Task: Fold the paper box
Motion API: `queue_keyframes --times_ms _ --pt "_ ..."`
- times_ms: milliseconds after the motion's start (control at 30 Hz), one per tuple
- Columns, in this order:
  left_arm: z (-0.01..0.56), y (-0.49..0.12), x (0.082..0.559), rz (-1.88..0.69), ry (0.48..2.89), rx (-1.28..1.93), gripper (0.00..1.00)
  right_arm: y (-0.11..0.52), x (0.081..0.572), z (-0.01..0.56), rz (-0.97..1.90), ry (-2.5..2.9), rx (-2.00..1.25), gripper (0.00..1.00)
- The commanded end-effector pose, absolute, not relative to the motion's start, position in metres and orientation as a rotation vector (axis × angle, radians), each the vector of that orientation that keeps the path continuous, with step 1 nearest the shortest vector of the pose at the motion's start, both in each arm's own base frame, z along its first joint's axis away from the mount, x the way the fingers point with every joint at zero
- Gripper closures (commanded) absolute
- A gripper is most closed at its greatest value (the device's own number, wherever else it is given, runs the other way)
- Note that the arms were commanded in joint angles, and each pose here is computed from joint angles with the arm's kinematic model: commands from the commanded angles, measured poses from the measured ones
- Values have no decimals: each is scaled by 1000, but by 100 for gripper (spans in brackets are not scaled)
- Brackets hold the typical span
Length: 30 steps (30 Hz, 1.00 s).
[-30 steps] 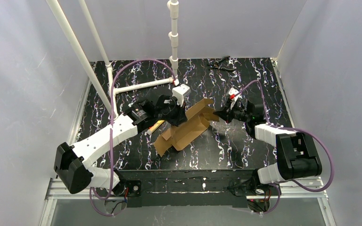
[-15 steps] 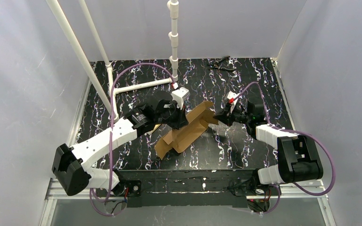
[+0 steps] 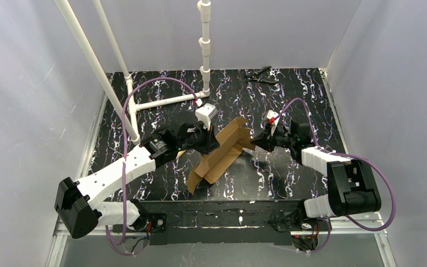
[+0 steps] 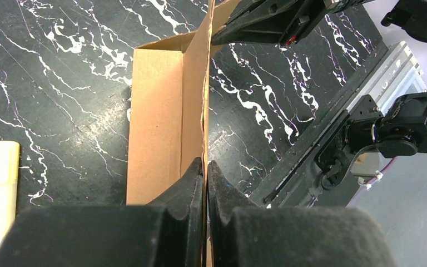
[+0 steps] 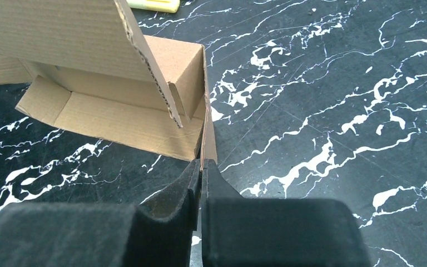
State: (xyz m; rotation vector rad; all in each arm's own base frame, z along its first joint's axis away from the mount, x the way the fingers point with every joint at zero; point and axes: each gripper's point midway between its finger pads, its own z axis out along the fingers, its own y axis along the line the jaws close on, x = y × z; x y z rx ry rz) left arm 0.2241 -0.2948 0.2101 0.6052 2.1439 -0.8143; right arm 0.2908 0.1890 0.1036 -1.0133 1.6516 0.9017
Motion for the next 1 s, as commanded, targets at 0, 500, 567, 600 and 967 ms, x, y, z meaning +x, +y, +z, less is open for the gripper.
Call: queue_keyframes --times_ms 0,500,567,600,967 --pt "213 -292 227 -798 2133 573 100 194 285 110 951 1630 -1036 88" --pt "203 -294 225 -807 2154 577 100 208 268 102 990 1643 -1142 79" --pt "201 -294 225 -803 2163 582 100 210 267 102 995 1642 -1154 77" --pt "199 -294 224 -800 2168 588 100 211 266 102 999 1640 -1159 76" --pt "186 -296 220 -737 2219 666 100 221 262 101 1093 1644 -1185 70"
